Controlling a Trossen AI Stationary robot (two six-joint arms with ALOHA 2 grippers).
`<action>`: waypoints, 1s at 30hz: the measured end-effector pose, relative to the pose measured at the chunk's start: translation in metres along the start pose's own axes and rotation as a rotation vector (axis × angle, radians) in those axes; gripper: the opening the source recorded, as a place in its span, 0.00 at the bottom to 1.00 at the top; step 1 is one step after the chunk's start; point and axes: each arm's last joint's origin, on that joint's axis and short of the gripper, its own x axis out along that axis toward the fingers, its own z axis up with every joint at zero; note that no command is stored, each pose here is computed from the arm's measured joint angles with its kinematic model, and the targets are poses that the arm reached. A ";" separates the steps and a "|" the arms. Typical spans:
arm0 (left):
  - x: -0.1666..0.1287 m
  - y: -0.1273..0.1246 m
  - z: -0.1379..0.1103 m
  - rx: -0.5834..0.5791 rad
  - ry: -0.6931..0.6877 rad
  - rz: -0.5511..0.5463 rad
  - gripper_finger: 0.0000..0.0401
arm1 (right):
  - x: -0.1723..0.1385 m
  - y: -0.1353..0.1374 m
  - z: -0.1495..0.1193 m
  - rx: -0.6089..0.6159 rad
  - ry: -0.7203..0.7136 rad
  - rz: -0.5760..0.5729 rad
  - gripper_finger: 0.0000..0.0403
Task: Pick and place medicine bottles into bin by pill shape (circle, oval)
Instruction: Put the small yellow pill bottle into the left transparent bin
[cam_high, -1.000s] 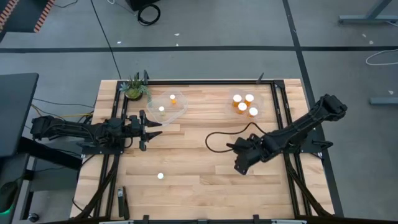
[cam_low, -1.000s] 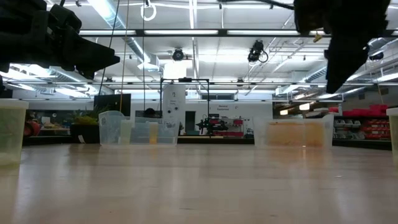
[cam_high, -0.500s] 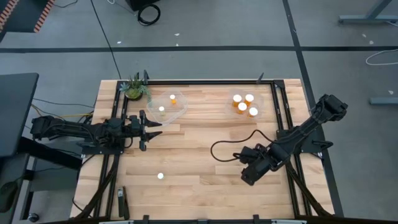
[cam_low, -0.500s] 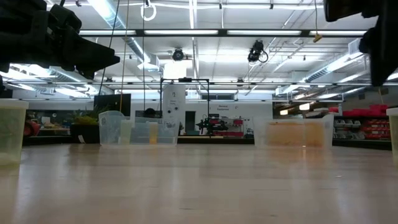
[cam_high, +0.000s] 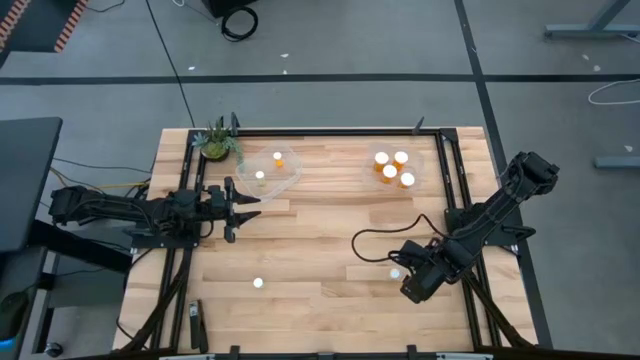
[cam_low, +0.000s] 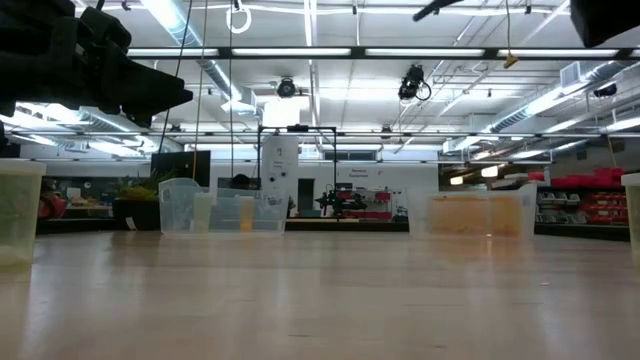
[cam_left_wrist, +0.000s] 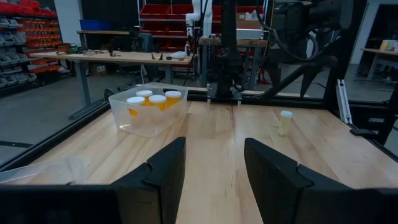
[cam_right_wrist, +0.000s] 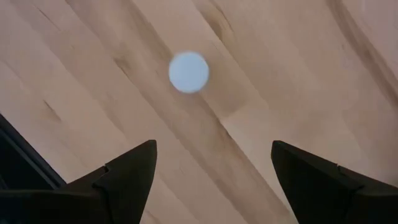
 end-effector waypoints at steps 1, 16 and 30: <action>0.000 0.000 0.000 0.000 0.000 0.000 0.43 | 0.000 0.000 -0.003 0.005 0.002 -0.002 0.80; 0.000 0.000 0.000 0.000 0.000 0.000 0.43 | 0.026 0.011 -0.018 0.030 -0.061 -0.099 0.79; 0.000 0.000 0.000 0.000 0.000 0.000 0.43 | 0.046 0.021 -0.005 -0.051 -0.148 -0.111 0.74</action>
